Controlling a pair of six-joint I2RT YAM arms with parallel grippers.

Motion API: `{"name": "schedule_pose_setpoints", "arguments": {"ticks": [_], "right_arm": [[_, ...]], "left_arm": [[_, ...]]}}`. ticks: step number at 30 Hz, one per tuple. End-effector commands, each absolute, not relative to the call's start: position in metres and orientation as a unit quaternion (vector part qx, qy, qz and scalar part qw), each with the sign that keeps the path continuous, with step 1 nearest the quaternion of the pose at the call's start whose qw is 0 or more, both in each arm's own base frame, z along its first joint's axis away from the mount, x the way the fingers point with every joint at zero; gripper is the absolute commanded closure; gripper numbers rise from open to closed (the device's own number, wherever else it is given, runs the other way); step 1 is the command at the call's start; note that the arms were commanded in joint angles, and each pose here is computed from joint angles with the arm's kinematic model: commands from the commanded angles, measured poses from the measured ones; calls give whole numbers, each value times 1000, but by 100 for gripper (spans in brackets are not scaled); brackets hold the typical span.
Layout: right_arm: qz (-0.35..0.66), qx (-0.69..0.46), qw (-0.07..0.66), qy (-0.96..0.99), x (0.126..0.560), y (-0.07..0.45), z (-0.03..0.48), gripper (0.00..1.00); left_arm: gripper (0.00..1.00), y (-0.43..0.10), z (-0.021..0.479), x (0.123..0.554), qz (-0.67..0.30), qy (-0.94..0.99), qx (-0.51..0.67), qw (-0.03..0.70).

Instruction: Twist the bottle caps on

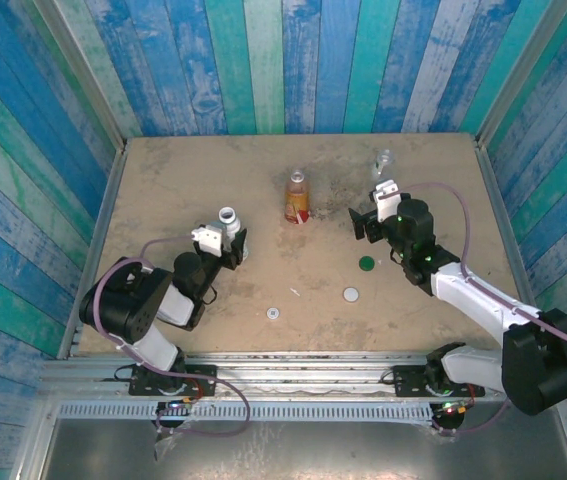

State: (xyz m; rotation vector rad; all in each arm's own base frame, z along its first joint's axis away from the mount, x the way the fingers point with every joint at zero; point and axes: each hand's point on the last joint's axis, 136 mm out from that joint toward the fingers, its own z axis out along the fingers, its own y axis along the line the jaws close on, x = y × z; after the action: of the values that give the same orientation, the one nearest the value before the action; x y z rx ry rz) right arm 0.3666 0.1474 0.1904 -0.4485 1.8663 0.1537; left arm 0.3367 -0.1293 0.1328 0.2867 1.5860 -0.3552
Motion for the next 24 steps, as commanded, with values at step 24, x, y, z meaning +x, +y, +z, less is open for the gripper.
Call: {"name": "schedule_pose_setpoints", "arguments": {"ticks": [24], "right_arm": [[36,-78,479,874,350,110,148,0]], "left_arm": [[38,-318,165,278,-410,551,417,595]]}}
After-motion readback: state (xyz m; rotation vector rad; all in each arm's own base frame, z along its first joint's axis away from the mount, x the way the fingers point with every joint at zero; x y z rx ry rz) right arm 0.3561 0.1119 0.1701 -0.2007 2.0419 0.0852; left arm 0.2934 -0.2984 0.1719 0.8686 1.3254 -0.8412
